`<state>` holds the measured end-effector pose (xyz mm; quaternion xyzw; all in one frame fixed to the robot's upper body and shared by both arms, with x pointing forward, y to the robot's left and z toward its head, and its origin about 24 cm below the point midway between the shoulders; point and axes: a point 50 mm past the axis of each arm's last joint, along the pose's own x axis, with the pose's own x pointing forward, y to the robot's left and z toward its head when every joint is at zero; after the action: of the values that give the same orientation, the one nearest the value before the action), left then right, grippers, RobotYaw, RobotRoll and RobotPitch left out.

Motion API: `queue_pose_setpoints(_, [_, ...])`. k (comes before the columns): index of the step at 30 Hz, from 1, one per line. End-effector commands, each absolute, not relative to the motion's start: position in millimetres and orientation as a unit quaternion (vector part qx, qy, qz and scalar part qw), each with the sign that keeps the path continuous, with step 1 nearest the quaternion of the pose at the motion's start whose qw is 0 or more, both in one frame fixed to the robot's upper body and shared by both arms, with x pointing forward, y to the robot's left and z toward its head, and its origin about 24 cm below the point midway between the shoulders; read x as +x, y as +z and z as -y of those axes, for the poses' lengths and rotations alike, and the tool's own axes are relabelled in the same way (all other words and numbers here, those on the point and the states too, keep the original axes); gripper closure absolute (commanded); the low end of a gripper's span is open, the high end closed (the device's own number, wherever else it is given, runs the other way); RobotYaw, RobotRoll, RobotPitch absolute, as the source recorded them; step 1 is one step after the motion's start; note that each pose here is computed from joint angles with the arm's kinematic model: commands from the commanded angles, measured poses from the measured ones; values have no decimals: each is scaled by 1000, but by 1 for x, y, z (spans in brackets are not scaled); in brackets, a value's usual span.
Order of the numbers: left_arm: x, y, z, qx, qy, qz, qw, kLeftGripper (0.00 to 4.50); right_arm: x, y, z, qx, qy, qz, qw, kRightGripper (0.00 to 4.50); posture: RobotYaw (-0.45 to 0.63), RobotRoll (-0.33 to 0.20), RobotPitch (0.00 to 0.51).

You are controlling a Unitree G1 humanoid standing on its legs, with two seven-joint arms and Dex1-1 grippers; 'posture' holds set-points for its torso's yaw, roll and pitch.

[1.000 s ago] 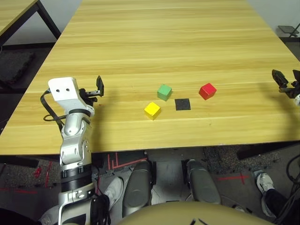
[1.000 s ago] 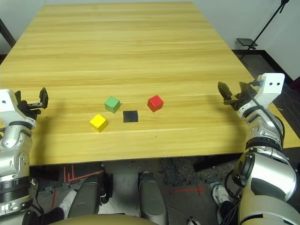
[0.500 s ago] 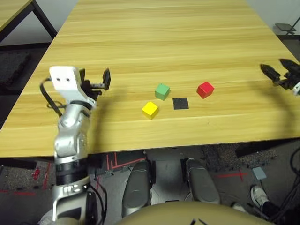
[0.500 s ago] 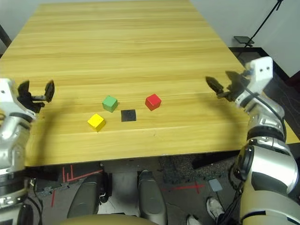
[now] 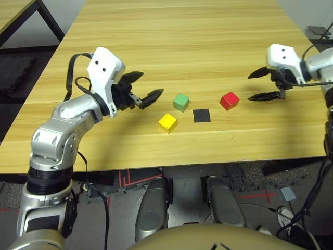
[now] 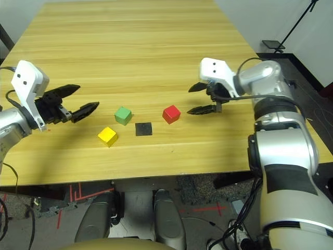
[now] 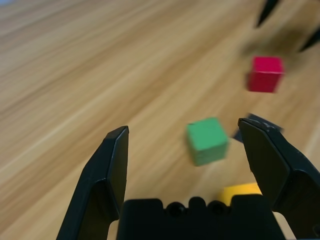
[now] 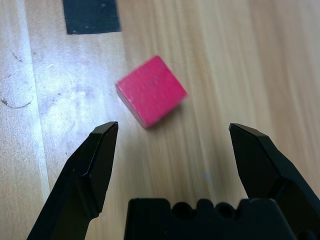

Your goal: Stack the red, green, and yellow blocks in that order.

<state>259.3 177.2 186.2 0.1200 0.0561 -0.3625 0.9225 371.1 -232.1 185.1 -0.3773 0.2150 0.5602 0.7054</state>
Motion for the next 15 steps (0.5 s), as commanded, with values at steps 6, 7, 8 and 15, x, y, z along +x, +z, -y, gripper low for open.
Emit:
queue_pose_setpoints(6, [240,174,-174,117,-335,-82,931,30,379,181,209,-443,565,-234,656,0,505,-200,104])
queue_pose_setpoints(7, [238,174,-174,114,-331,-81,933,30,379,180,206,-449,567,-235,650,0,511,-201,106])
queue_pose_setpoints(8, [237,173,-174,111,-327,-81,935,30,380,180,204,-455,566,-235,646,0,518,-202,107])
queue_pose_setpoints(15, [225,170,-172,95,-302,-82,945,30,384,178,186,-488,567,-229,623,0,578,-211,132])
